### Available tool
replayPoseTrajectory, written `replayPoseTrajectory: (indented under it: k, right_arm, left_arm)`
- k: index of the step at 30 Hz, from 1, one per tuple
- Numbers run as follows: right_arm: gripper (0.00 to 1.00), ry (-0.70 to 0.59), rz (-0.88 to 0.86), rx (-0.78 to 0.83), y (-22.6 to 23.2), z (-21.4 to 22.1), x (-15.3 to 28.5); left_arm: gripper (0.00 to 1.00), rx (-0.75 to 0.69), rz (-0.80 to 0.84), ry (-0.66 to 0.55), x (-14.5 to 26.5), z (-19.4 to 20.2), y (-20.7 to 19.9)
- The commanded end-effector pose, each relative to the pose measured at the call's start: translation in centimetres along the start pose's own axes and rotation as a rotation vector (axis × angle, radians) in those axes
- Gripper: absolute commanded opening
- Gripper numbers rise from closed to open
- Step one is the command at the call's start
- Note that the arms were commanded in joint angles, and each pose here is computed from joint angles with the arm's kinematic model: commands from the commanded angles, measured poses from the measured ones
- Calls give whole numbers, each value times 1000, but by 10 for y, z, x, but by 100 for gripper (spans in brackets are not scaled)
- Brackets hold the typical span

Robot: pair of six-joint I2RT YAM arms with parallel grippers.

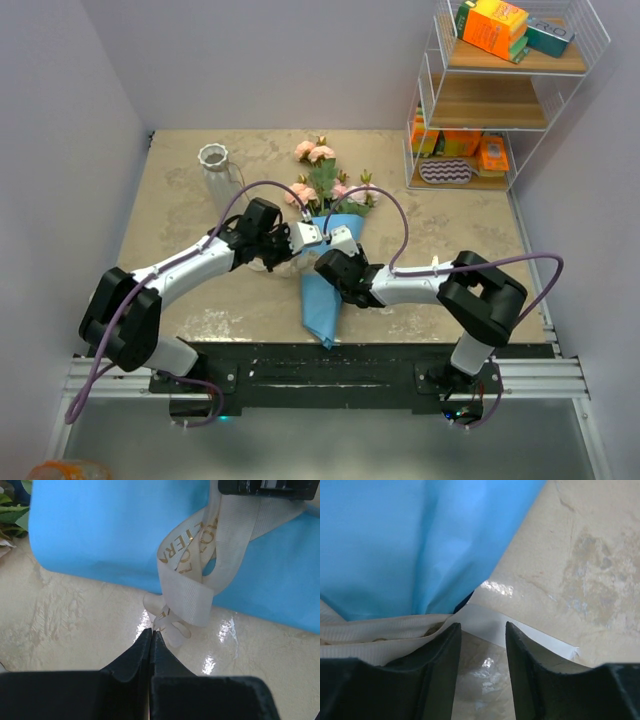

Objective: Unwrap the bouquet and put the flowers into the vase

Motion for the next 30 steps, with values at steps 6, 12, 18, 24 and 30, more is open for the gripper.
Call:
replayPoseTrajectory:
  k: [6, 12, 18, 24, 30]
  right_arm:
    - [13, -41, -104, -79, 20, 1, -7]
    - [0, -3, 97, -290, -17, 15, -5]
    - [10, 10, 191, -553, -47, 15, 12]
    - [53, 22, 188, -696, -63, 11, 16]
    - [62, 68, 160, -772, -60, 16, -3]
  left_arm:
    - [0, 15, -30, 5, 1, -4, 9]
    - [0, 16, -37, 21, 4, 1, 10]
    - [0, 13, -43, 30, 8, 4, 11]
    - [0, 7, -38, 29, 8, 5, 11]
    - [0, 3, -31, 30, 7, 6, 9]
Point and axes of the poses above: each gripper's point midway between its finger pads, its own x axis back along the fingers, its own y axis along the line the jaws close on, z = x × y, the point moved 2 cm from there along x, back along the fingers, and after that the axes turned 9 degrees about -x, right-handed, at the moved point
